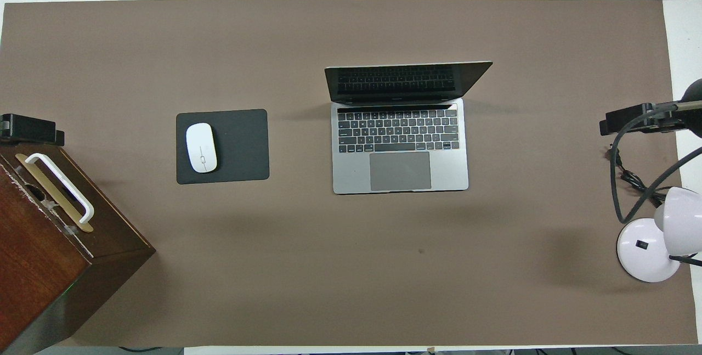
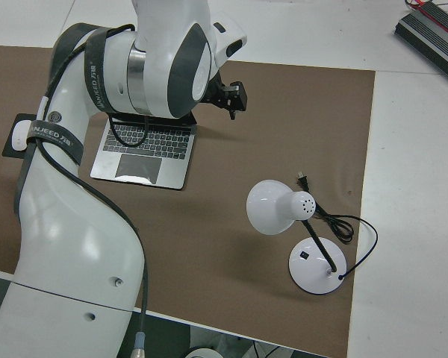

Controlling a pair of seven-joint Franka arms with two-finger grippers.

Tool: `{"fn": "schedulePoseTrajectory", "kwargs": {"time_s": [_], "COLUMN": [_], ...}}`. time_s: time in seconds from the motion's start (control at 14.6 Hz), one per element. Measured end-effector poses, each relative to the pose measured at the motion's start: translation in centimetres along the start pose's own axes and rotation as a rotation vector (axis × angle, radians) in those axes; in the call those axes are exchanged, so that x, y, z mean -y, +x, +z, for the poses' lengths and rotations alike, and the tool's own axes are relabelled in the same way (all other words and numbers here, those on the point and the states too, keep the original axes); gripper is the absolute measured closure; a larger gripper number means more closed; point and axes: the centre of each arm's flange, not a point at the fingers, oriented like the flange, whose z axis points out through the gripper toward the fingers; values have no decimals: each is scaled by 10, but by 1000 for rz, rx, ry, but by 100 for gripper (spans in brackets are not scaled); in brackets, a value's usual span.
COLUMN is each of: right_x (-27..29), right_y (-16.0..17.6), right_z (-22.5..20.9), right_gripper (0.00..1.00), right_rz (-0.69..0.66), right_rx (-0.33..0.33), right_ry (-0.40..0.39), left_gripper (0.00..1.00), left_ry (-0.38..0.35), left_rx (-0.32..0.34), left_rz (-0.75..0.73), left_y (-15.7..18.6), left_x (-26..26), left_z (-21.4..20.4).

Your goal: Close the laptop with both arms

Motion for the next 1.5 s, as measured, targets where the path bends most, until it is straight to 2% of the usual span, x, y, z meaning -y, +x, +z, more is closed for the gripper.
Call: {"fn": "schedulePoseTrajectory", "kwargs": {"time_s": [0.68,1.02,1.3,1.43,1.5], "right_x": [10,22,30,49,60], "right_y": [2,15,50,65,71], "right_z": [-7,-15,-11,-1,6], "right_gripper": [0,0,0,0,0], "right_rz": [-40,-134,-297,-380,-415], "right_rx": [-37,-64,-160,-196,-205], "right_ry": [-3,-6,-44,-91,-105], "left_gripper": [0,0,0,5,15], "left_ry": [0,-1,-1,-1,-1], "left_rx": [4,13,9,6,1], "left_rz": [1,0,-4,-5,-6], "left_y": [-1,-4,-4,-4,-4], "left_x": [-1,-1,-1,-1,-1], "left_z": [2,6,5,4,4]}}
